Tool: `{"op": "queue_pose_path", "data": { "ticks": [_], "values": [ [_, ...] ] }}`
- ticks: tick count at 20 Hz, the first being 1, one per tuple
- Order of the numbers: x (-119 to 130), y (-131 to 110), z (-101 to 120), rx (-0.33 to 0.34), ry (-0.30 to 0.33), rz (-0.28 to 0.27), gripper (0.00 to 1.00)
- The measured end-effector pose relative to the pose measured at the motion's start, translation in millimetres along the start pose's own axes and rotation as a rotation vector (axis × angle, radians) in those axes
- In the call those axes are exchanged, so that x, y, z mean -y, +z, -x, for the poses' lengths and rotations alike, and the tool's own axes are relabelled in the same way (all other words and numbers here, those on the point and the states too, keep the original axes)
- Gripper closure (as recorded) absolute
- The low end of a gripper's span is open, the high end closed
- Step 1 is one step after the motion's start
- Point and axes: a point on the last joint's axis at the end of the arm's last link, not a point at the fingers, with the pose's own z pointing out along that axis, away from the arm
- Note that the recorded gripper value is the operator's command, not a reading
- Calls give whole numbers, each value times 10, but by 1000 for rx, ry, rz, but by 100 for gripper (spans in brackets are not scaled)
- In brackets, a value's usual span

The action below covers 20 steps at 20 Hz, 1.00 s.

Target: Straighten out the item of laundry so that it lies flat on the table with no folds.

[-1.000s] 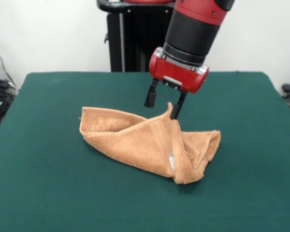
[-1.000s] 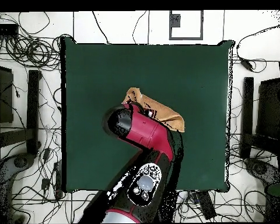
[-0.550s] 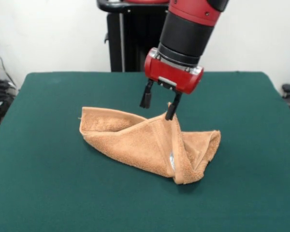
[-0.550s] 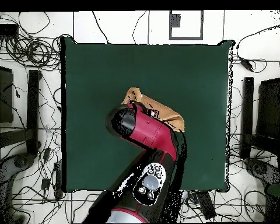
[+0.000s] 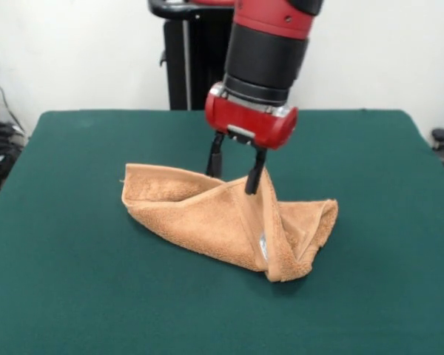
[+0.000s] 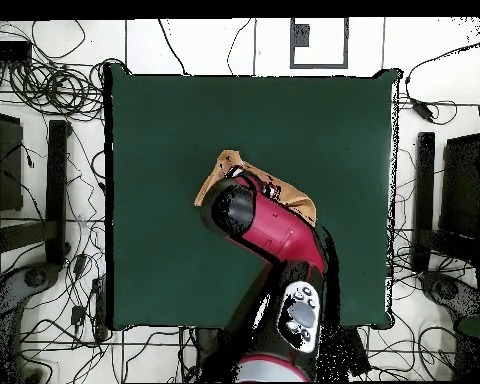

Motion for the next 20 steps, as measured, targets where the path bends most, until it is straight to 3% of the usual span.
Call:
{"op": "queue_pose_path", "data": {
  "ticks": [6,9,15,20],
  "values": [
    [67,112,140,58,86,76,0],
    [15,135,114,61,94,96,0],
    [-209,85,-30,59,60,113,0],
    [-575,-32,-282,64,-5,128,0]
  ]
}}
